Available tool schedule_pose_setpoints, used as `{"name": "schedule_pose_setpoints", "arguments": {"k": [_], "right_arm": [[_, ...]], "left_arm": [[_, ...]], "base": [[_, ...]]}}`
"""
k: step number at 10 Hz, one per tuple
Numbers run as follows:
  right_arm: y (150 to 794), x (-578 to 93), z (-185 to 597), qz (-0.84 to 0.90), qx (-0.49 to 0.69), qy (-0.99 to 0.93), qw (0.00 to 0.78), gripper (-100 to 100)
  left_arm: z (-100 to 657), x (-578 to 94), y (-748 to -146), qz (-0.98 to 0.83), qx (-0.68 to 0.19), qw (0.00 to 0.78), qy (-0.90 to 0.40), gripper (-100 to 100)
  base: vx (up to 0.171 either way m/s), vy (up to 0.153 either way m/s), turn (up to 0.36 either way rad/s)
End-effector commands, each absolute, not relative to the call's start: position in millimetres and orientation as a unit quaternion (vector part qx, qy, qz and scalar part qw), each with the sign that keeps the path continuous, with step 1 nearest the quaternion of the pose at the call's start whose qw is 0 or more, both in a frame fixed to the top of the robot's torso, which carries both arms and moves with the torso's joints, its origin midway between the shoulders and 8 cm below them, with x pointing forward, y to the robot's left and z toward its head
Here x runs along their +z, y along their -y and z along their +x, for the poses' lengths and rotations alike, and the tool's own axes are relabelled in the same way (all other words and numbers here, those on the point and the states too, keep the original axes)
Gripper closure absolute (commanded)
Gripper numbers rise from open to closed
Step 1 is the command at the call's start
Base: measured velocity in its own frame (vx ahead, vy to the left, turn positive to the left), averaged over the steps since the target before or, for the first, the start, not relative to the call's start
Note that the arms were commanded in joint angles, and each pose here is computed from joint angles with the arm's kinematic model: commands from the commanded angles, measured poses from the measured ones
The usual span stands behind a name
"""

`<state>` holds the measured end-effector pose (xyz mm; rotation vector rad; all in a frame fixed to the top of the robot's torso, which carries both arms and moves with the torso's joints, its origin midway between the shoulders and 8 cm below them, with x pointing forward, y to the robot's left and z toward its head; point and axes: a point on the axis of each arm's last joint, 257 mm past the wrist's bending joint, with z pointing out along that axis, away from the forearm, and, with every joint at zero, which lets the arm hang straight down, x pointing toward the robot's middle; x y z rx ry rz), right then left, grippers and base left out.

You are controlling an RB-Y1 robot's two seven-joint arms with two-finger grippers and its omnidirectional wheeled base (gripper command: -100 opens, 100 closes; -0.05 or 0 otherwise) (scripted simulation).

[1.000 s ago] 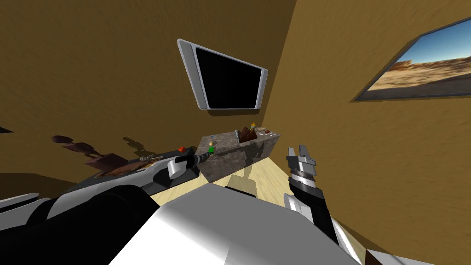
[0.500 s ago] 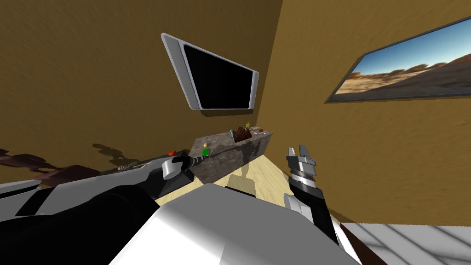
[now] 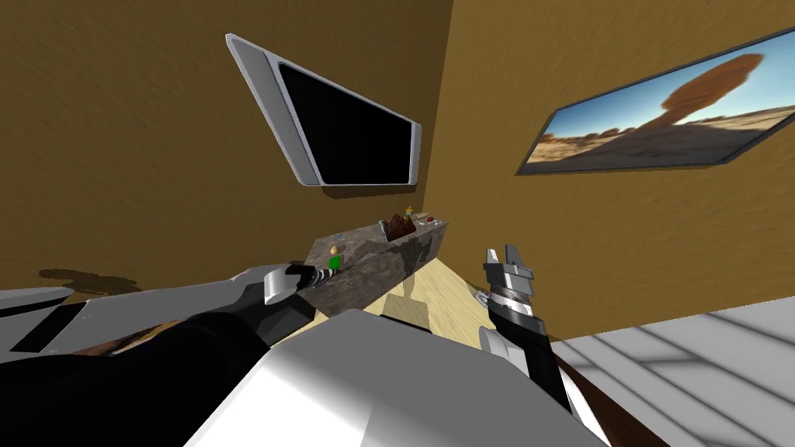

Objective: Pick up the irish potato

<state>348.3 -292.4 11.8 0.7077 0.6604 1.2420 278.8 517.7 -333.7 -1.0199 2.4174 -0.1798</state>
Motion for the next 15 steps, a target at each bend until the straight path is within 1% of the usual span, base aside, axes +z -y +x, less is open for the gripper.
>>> {"name": "schedule_pose_setpoints", "arguments": {"k": [1,2,3,5,6,7,8,10,12,13,14,15], "right_arm": [[292.4,11.8,348.3,0.318,0.559,-0.297,0.706,0],[292.5,11.8,348.2,0.318,0.559,-0.297,0.706,0],[292.4,11.8,348.3,0.318,0.559,-0.297,0.706,0],[292.5,11.8,348.2,0.318,0.559,-0.297,0.706,0],[292.5,11.8,348.2,0.318,0.559,-0.297,0.706,0],[292.5,11.7,348.2,0.318,0.559,-0.297,0.706,0],[292.6,11.7,348.2,0.318,0.559,-0.297,0.706,0],[292.6,11.7,348.2,0.318,0.559,-0.297,0.706,0],[292.6,11.7,348.2,0.318,0.558,-0.297,0.706,0],[292.6,11.7,348.2,0.318,0.559,-0.297,0.706,0],[292.6,11.7,348.2,0.318,0.559,-0.297,0.706,0],[292.5,11.7,348.2,0.318,0.559,-0.297,0.706,0]], "left_arm": [[271.8,-332.6,-531.8,-0.375,-0.047,0.246,-0.892,-100],[257.9,-333.9,-553.3,-0.377,-0.015,0.234,-0.896,-100],[257.9,-333.9,-553.3,-0.377,-0.015,0.234,-0.896,-100],[234.6,-331.0,-591.8,-0.379,0.041,0.215,-0.899,-100],[225.8,-327.6,-608.2,-0.379,0.065,0.208,-0.899,-100],[225.8,-327.6,-608.2,-0.379,0.065,0.208,-0.899,-100],[219.1,-323.6,-622.6,-0.378,0.085,0.203,-0.899,-100],[213.6,-314.3,-644.6,-0.375,0.115,0.201,-0.898,-100],[210.9,-313.1,-649.4,-0.373,0.121,0.200,-0.898,-100],[213.1,-314.6,-647.6,-0.375,0.117,0.201,-0.897,-100],[213.0,-314.3,-648.3,-0.374,0.118,0.200,-0.898,0],[206.9,-321.5,-652.4,-0.378,0.119,0.201,-0.896,-100]], "base": [[0.044,0.014,-0.104],[0.047,0.015,-0.197],[0.046,0.017,-0.107],[0.097,0.046,-0.220],[0.176,0.125,-0.327],[0.120,0.116,-0.092],[0.112,0.114,-0.093],[0.165,0.193,-0.203],[0.144,0.179,-0.060],[0.057,0.076,-0.023],[0.011,0.016,-0.001],[0.022,0.014,-0.061]]}}
